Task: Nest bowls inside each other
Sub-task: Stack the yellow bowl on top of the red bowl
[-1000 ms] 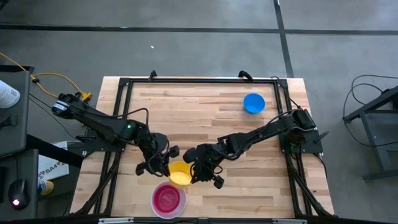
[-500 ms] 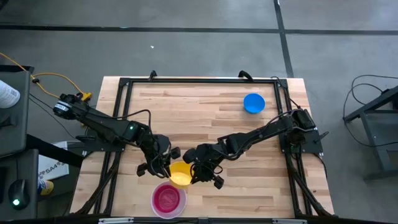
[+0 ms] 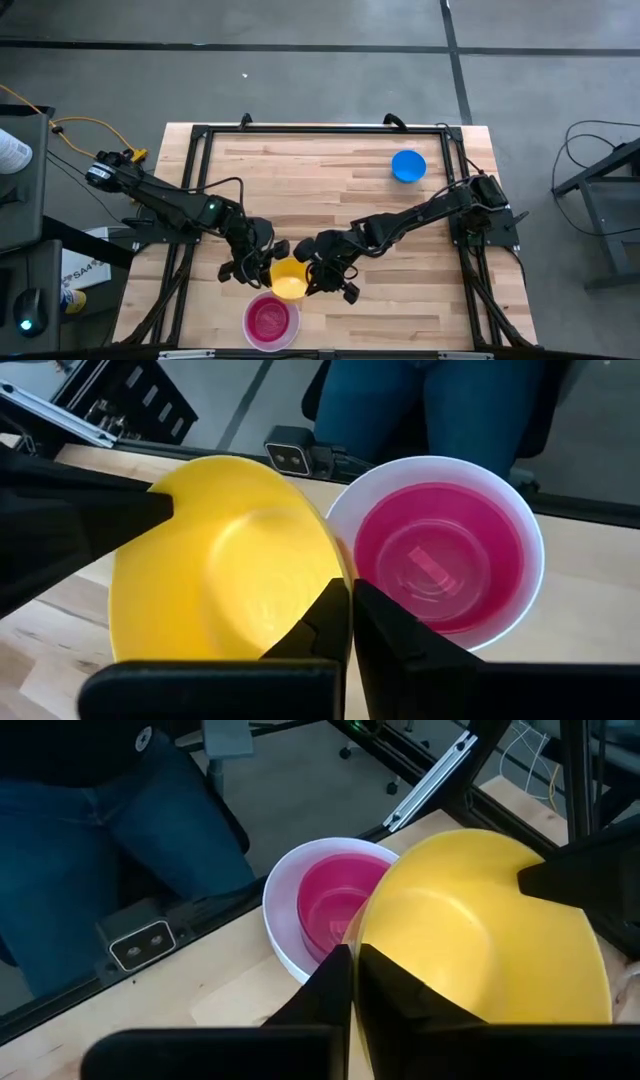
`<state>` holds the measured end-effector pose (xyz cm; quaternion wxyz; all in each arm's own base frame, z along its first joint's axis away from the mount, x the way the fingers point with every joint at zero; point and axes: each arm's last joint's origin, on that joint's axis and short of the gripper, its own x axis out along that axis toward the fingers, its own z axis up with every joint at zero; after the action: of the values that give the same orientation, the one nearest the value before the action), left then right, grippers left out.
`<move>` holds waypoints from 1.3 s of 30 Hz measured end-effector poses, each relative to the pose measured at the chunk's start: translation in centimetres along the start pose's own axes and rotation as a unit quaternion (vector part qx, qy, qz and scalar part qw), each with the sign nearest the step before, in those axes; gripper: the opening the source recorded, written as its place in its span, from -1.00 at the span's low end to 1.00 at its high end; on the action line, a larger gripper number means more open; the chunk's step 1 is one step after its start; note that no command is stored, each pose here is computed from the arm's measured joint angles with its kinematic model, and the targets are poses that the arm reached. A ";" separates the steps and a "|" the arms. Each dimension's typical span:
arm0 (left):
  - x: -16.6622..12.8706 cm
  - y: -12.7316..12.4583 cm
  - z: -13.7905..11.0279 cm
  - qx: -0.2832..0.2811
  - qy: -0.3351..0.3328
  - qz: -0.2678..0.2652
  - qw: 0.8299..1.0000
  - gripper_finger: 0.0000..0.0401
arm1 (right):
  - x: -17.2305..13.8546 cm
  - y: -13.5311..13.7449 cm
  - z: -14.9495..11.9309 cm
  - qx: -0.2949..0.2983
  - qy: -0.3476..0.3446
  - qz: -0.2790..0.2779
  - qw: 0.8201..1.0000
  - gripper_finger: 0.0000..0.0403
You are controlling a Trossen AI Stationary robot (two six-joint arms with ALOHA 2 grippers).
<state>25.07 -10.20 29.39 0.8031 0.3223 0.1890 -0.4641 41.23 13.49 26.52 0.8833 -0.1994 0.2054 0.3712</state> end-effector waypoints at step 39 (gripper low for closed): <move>-0.1 -0.1 -0.1 -0.029 0.010 -0.002 1.000 -1.00 | -1.2 0.1 1.5 0.028 -0.017 -0.036 0.999 -0.18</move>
<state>24.97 -10.11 29.33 0.8092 0.3031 0.2115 -0.4567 40.69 13.59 28.33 0.9049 -0.1751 0.1930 0.3366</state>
